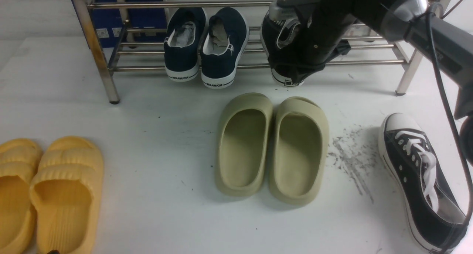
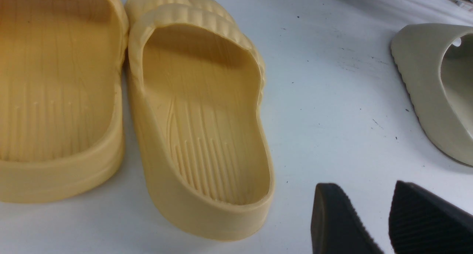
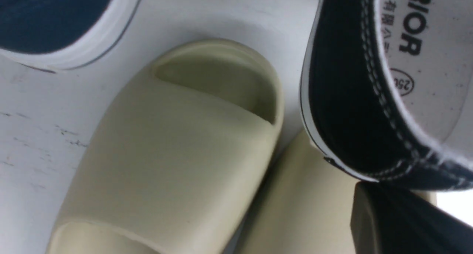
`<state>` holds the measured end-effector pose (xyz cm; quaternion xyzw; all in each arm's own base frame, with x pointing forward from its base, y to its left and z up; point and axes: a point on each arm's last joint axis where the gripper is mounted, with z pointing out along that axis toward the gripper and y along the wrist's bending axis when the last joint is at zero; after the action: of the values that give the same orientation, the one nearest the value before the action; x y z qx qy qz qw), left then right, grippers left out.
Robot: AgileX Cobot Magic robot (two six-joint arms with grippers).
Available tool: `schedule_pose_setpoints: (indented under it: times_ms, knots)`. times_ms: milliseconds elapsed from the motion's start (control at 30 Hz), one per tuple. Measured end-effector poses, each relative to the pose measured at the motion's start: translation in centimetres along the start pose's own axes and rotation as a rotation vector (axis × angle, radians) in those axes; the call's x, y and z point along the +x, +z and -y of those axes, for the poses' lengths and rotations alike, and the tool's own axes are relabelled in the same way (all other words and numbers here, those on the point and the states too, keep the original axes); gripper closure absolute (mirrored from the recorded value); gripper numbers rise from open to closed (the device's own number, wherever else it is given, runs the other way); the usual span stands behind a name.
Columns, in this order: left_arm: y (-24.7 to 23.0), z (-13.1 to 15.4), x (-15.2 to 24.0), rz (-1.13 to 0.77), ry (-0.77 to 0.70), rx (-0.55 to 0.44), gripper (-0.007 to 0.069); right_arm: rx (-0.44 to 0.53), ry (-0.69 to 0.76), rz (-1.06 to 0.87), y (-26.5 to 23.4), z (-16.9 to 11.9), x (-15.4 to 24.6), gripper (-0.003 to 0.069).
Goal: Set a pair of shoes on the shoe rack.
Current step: Use the right arm to put a shoe into the shoe rack, then use the right arm to grab the shoe closest to it
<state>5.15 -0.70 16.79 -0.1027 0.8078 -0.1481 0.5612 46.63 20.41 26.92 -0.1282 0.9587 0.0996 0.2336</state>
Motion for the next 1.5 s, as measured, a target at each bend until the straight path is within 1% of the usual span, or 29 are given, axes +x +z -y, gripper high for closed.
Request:
schedule_pose_setpoints:
  times_ms: [433,633,767,867,900,933,967,1067,1100,1133,1267,1367,1400,1500]
  knots:
    - [0.0,0.0,0.0,0.0,0.0,0.0,0.0386,0.002,-0.005,0.06,0.0,0.0,-0.5,0.0662]
    - [0.0,0.0,0.0,0.0,0.0,0.0,0.0386,0.003,-0.003,0.02,-0.4,0.0,-0.2,0.0659]
    - [0.0,0.0,0.0,0.0,0.0,0.0,0.0386,-0.009,0.002,-0.001,-1.4,-0.2,0.0,0.0651]
    - [0.0,0.0,0.0,0.0,0.0,0.0,0.0386,-0.032,0.006,0.005,-3.8,-0.5,0.0,0.0629]
    - [0.0,0.0,0.0,0.0,0.0,0.0,0.0386,-0.033,0.005,0.014,-4.9,-0.6,0.0,0.0609]
    - [0.0,0.0,0.0,0.0,0.0,0.0,0.0386,-0.034,0.005,0.017,-5.3,-0.6,0.1,0.0606]
    - [0.0,0.0,0.0,0.0,0.0,0.0,0.0386,-0.031,0.002,0.029,-6.7,-0.6,0.3,0.058]
    - [0.0,0.0,0.0,0.0,0.0,0.0,0.0386,-0.009,-0.006,0.031,-10.7,-0.4,2.2,0.0487]
    - [0.0,0.0,0.0,0.0,0.0,0.0,0.0386,-0.004,-0.007,0.032,-10.7,-0.4,2.5,0.048]
    - [0.0,0.0,0.0,0.0,0.0,0.0,0.0386,0.009,-0.011,0.02,-12.9,-0.2,3.8,0.0426]
    - [0.0,0.0,0.0,0.0,0.0,0.0,0.0386,0.084,0.0,-0.044,-16.3,0.9,8.4,0.0317]
    - [0.0,0.0,0.0,0.0,0.0,0.0,0.0386,0.118,0.026,-0.074,-16.9,1.5,10.5,0.0298]
    - [0.0,0.0,0.0,0.0,0.0,0.0,0.0386,0.148,0.037,-0.109,-17.0,2.0,12.5,0.0292]
    - [0.0,0.0,0.0,0.0,0.0,0.0,0.0386,0.188,0.079,-0.185,-16.3,2.9,16.9,0.0288]
